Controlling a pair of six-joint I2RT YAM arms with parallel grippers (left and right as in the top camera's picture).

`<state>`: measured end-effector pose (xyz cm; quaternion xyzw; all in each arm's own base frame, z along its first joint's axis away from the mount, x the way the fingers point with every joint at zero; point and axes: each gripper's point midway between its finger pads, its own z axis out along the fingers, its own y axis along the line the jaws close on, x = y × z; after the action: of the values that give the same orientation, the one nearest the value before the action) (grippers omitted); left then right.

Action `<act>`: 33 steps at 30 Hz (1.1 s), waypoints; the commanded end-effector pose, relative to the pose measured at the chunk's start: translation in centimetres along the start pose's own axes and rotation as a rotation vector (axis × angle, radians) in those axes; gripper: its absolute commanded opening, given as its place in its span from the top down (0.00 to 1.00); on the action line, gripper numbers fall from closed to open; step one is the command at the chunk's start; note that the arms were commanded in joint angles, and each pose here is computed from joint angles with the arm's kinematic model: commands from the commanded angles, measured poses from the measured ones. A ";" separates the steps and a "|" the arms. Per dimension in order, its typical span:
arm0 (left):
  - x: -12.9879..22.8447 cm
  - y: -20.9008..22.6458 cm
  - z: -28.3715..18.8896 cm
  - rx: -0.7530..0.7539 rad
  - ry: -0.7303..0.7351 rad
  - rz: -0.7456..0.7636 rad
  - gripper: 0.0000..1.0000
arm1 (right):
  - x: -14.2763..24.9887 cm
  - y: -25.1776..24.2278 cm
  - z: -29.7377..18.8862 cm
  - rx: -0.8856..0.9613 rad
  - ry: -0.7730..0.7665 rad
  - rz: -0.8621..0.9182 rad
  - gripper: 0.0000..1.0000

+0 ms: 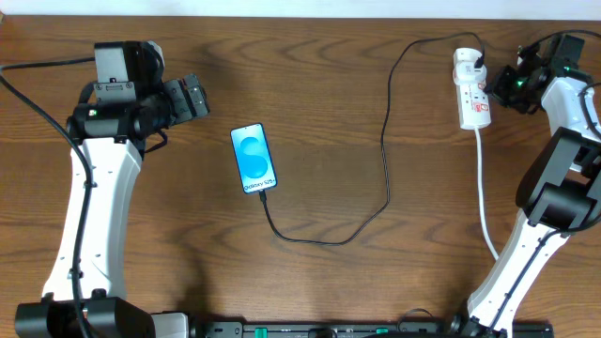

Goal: Plug charger to phone and switch on socket

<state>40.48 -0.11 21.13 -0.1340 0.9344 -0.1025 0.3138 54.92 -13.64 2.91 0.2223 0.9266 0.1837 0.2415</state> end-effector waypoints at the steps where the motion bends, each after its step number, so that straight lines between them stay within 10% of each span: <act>1: -0.2 0.3 -0.1 -0.013 -0.005 0.004 0.01 | 0.4 0.8 1.4 -0.020 0.010 0.001 0.99; 33: -0.2 0.3 -0.1 -0.013 -0.005 0.004 0.01 | 2.1 2.5 3.1 0.054 0.047 -0.115 0.99</act>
<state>40.47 -0.11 21.13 -0.1340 0.9344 -0.1025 0.3136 56.15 -12.96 2.82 0.2005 0.9351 0.1422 0.2554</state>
